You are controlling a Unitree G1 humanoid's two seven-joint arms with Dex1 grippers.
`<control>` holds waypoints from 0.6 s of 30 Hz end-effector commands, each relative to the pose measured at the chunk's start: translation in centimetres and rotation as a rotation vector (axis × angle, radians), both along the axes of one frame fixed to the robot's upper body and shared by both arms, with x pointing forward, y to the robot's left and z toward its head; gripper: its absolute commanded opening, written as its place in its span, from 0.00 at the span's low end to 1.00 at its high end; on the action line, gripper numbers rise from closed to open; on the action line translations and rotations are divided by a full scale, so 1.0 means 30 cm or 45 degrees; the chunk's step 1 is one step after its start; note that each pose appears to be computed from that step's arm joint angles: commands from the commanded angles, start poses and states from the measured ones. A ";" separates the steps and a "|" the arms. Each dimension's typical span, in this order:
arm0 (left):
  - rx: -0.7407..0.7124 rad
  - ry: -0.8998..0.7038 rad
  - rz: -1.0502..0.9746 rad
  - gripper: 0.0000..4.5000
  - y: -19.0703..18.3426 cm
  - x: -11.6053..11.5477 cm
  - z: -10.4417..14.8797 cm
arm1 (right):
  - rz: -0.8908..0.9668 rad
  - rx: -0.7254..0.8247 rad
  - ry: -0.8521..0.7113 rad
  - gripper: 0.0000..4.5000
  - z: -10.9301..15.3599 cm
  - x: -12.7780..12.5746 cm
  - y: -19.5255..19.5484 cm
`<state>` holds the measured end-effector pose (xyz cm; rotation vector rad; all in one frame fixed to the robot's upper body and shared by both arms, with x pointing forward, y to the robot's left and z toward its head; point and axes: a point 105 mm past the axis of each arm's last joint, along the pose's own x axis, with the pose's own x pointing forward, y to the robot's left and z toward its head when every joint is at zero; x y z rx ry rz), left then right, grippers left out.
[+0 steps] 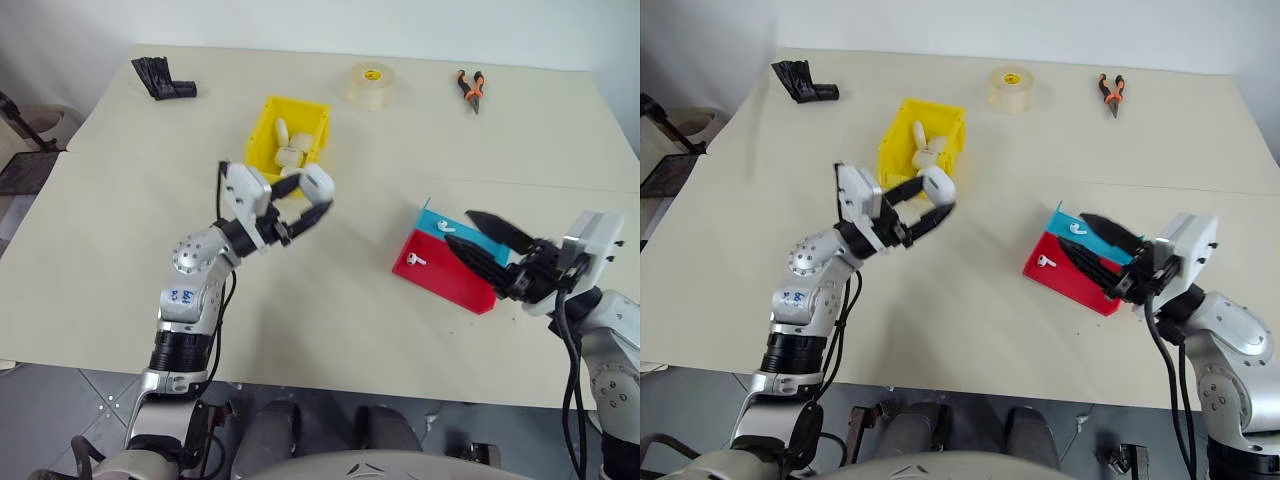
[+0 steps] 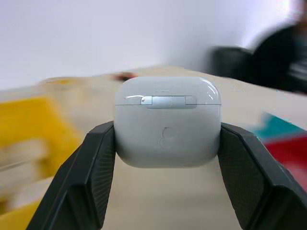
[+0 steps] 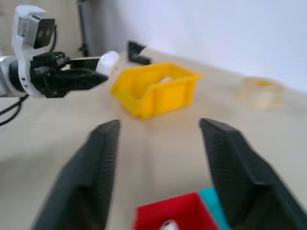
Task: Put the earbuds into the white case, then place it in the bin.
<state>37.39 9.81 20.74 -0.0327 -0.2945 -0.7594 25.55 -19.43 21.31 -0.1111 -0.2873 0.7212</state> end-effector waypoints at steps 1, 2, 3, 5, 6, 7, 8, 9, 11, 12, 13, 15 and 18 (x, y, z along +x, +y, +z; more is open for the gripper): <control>-0.171 -0.035 0.140 0.62 0.055 0.061 0.102 | -0.048 -0.035 -0.057 0.86 0.016 -0.014 -0.020; -0.130 -0.062 0.174 0.62 0.056 0.093 0.118 | -0.046 -0.033 -0.057 0.94 0.014 -0.013 -0.017; -0.092 -0.081 0.197 0.62 0.056 0.115 0.128 | -0.045 -0.029 -0.057 0.99 0.013 -0.011 -0.015; -0.049 -0.082 0.229 0.62 0.048 0.172 0.146 | -0.033 -0.029 -0.058 0.99 0.010 -0.008 -0.003; -0.024 -0.054 0.263 0.62 0.047 0.206 0.144 | -0.025 -0.027 -0.060 0.99 0.011 -0.007 0.004; 0.001 -0.021 0.287 0.62 0.045 0.236 0.138 | -0.019 -0.027 -0.063 0.99 0.013 -0.007 0.011; 0.027 0.007 0.299 0.62 0.044 0.256 0.131 | -0.016 -0.027 -0.067 0.99 0.015 -0.006 0.015; 0.038 0.021 0.304 0.62 0.043 0.268 0.128 | -0.015 -0.027 -0.069 0.99 0.016 -0.005 0.018; 0.095 0.051 0.369 0.62 0.053 0.302 0.120 | -0.013 -0.019 -0.083 0.99 0.025 -0.006 0.025; 0.105 0.080 0.412 0.62 0.063 0.317 0.113 | -0.013 -0.016 -0.088 0.99 0.028 -0.007 0.028; 0.100 0.126 0.448 0.62 0.073 0.331 0.103 | -0.012 -0.010 -0.089 0.99 0.030 -0.008 0.030; 0.113 0.160 0.443 0.70 0.071 0.339 0.092 | -0.013 -0.007 -0.090 1.00 0.029 -0.010 0.034; 0.157 0.086 0.328 0.89 0.036 0.318 0.102 | -0.017 -0.002 -0.092 1.00 0.027 -0.012 0.036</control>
